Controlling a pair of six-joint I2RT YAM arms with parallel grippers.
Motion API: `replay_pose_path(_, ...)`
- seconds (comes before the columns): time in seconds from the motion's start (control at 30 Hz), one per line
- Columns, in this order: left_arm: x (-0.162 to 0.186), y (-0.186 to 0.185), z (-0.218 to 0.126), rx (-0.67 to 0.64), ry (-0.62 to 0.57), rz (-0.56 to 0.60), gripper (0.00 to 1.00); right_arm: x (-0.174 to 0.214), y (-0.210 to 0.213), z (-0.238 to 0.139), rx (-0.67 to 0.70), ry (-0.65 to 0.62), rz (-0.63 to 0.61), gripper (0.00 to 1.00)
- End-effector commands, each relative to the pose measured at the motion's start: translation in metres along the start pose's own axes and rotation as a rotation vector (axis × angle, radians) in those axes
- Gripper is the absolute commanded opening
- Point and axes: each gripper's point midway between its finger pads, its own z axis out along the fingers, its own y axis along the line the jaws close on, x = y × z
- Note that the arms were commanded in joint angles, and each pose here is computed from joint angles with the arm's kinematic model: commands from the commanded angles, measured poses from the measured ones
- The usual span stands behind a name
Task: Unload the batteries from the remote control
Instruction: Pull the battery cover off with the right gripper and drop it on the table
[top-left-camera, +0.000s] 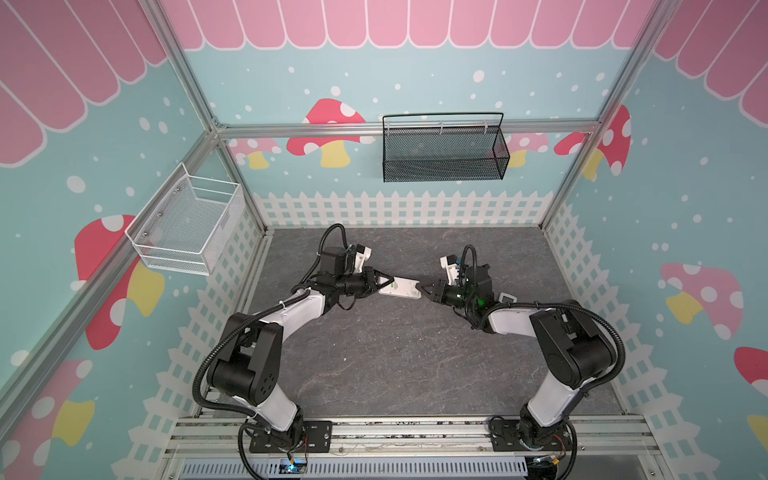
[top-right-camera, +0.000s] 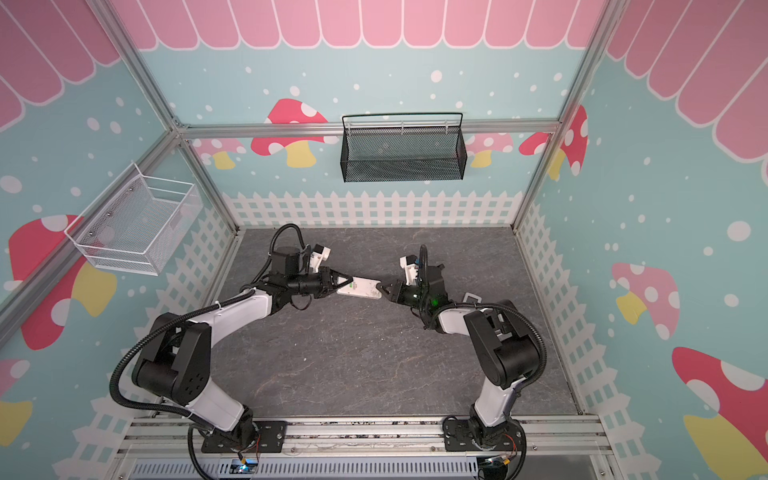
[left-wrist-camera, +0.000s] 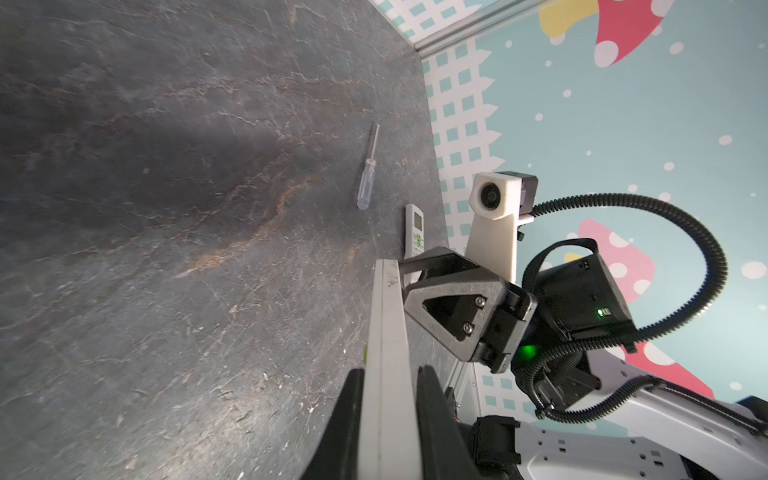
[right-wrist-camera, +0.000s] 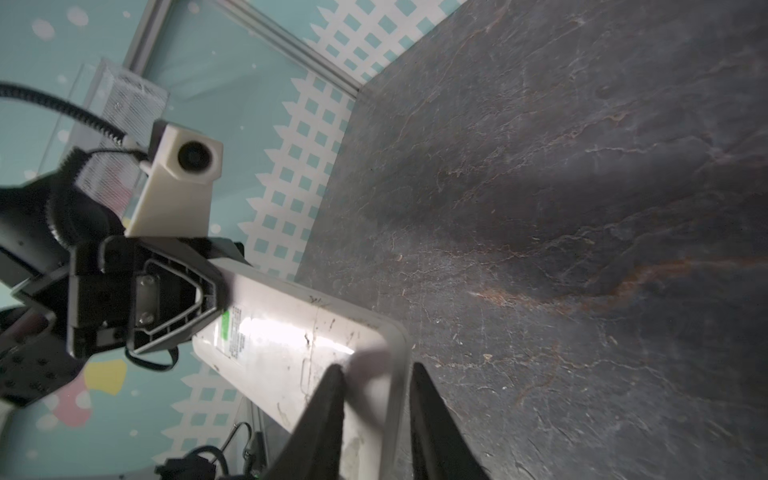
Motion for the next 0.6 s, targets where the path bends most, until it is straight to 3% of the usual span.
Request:
replay_pose_path(0.0,0.002,-0.061,-0.010,0.219,0.026,0.152,0.00,0.006,0.025,-0.002,-0.108,0.051,-0.034,0.50)
replay_pose_path(0.1,0.000,-0.067,-0.015,0.249,0.023,0.168,0.00,0.008,0.043,-0.002,-0.195,0.089,-0.044,0.57)
replay_pose_path(0.2,-0.003,-0.065,-0.018,0.252,0.008,0.166,0.00,0.008,0.049,-0.006,-0.210,0.085,-0.058,0.56)
replay_pose_path(0.4,-0.003,-0.071,-0.022,0.285,0.009,0.175,0.00,0.006,0.052,-0.006,-0.227,0.088,-0.058,0.32)
replay_pose_path(0.57,-0.002,-0.072,-0.024,0.287,0.011,0.186,0.00,0.002,0.036,-0.010,-0.191,0.069,-0.021,0.23)
